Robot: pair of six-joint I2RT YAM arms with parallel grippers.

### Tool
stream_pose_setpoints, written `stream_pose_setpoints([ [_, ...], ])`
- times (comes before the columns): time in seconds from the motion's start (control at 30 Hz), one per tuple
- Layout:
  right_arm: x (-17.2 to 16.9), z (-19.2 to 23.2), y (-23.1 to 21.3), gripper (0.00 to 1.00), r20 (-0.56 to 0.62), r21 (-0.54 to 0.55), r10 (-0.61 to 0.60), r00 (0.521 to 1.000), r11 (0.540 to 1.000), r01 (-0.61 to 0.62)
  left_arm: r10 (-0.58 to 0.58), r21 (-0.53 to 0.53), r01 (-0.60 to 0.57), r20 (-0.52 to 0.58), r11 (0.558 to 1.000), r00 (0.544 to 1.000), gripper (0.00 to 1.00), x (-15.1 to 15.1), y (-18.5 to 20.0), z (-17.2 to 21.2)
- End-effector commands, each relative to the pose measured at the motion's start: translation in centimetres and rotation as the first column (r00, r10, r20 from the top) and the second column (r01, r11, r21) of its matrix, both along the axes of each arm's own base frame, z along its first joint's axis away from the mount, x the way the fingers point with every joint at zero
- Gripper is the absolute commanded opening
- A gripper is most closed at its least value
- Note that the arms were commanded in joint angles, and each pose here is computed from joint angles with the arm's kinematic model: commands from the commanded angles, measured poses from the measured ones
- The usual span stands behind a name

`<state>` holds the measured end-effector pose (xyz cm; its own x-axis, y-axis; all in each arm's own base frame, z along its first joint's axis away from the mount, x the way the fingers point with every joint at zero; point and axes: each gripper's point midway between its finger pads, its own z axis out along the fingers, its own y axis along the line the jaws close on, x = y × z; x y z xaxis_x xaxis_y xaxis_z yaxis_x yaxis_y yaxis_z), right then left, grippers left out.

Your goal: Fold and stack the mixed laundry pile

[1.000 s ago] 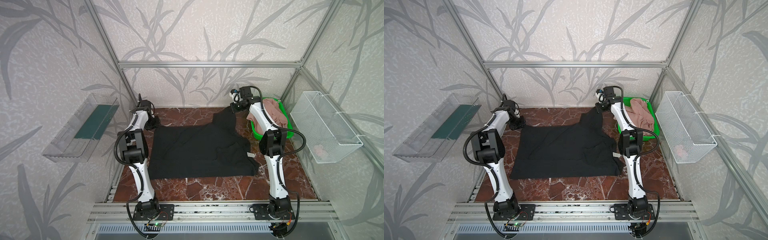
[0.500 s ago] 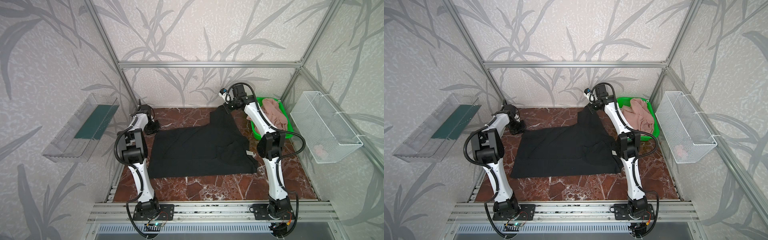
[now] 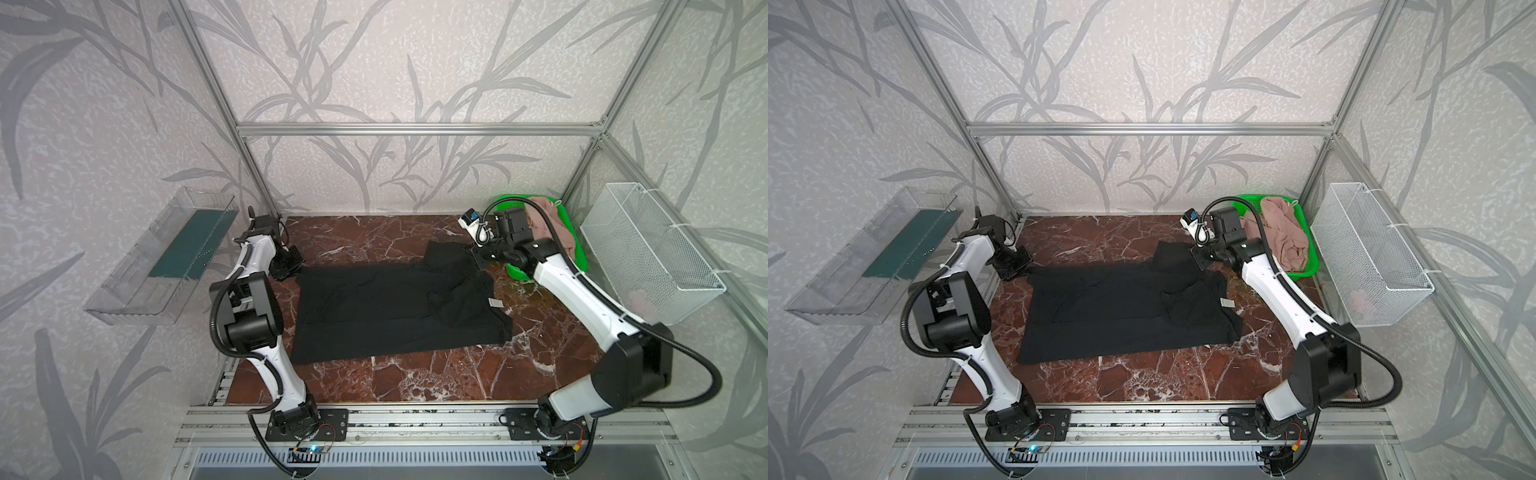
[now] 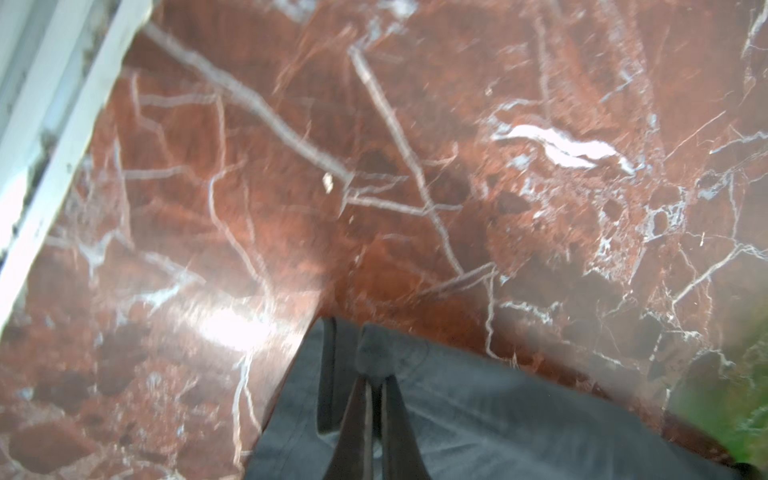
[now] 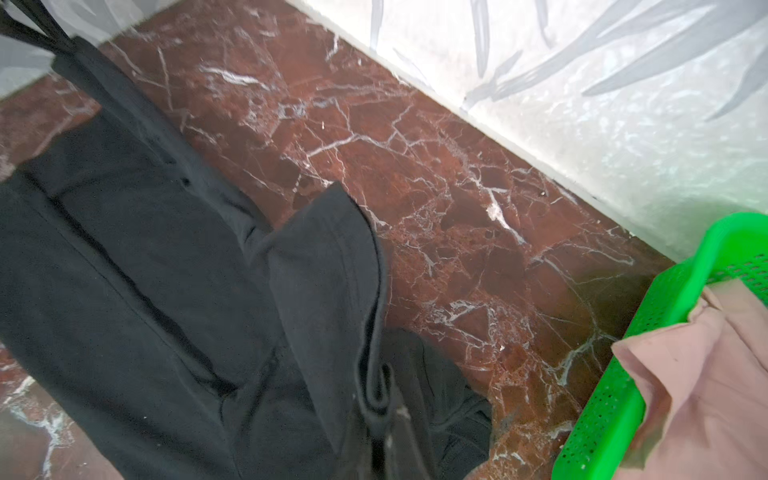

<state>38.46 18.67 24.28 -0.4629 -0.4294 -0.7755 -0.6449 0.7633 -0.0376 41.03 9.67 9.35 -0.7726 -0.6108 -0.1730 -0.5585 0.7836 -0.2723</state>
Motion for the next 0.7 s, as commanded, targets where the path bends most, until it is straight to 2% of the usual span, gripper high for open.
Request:
stream_pose_setpoints([
  [0.0, -1.9, -0.8, 0.3, 0.0, -0.002, 0.044, -0.018, 1.0, 0.999, 0.019, 0.018, -0.071, -0.022, -0.057, 0.997, 0.998, 0.0, -2.6, -1.7, -0.9],
  [0.27, -7.3, -6.2, -1.0, 0.0, -0.134, 0.079, -0.098, 0.986, 0.991, 0.109, 0.128, -0.009, -0.13, -0.099, 0.991, 0.987, 0.0, -7.3, -1.5, -2.3],
  [0.4, -9.4, -8.9, -1.2, 0.0, -0.206, 0.039, -0.149, 0.967, 0.986, 0.16, 0.152, 0.026, -0.15, -0.106, 0.988, 0.983, 0.0, -8.8, -1.2, -2.2],
  [0.67, -11.6, -12.8, -2.5, 0.03, -0.312, -0.03, -0.248, 0.917, 0.968, 0.251, 0.157, -0.02, -0.163, -0.164, 0.986, 0.974, 0.0, -10.6, -2.3, -3.9],
])
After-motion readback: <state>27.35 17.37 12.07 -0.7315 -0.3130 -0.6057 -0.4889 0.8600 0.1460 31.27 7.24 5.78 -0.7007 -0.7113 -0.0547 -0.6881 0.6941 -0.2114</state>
